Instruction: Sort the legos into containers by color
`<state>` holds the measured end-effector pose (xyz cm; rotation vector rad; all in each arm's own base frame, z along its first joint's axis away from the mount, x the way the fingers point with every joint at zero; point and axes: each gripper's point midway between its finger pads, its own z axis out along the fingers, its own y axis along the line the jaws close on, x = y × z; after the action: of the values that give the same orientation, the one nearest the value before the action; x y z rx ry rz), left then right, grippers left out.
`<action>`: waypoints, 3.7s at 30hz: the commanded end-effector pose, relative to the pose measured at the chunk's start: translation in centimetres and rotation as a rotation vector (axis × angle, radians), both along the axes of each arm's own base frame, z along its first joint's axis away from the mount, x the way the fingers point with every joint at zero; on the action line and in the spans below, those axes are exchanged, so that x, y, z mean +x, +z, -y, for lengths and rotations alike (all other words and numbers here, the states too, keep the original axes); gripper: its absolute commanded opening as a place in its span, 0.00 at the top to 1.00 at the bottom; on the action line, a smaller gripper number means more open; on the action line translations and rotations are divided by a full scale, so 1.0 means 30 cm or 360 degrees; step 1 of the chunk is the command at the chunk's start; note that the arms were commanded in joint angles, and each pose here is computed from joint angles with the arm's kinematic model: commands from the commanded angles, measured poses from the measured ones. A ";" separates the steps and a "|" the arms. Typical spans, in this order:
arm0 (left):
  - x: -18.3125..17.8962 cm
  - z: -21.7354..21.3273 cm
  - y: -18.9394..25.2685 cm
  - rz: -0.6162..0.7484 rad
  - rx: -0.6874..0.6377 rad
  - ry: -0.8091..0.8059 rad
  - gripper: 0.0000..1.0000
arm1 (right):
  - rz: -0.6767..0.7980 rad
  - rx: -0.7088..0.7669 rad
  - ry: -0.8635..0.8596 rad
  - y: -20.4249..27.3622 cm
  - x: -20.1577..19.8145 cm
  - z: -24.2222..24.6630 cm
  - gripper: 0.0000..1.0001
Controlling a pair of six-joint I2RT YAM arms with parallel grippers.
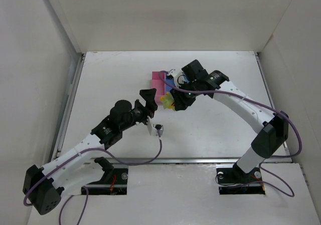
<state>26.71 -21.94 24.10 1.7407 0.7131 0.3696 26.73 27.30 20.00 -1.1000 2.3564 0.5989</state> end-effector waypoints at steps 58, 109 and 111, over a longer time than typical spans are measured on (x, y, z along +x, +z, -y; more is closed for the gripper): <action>-0.071 0.145 0.037 0.0763 0.0380 -0.0492 0.93 | -0.0131 0.0280 0.0234 0.085 -0.089 -0.185 1.00; -0.128 -0.049 -0.492 -0.0779 -0.0057 0.0268 1.00 | -0.0377 -0.0058 -0.0036 -0.142 -0.107 -0.046 1.00; -0.081 -0.060 -0.536 -0.0781 -0.0108 0.0409 1.00 | -0.0366 -0.0048 -0.0035 -0.133 -0.102 -0.051 1.00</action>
<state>21.68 -20.19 7.55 1.9505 1.0965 0.0531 22.50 27.98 14.57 -1.0895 2.6442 0.7051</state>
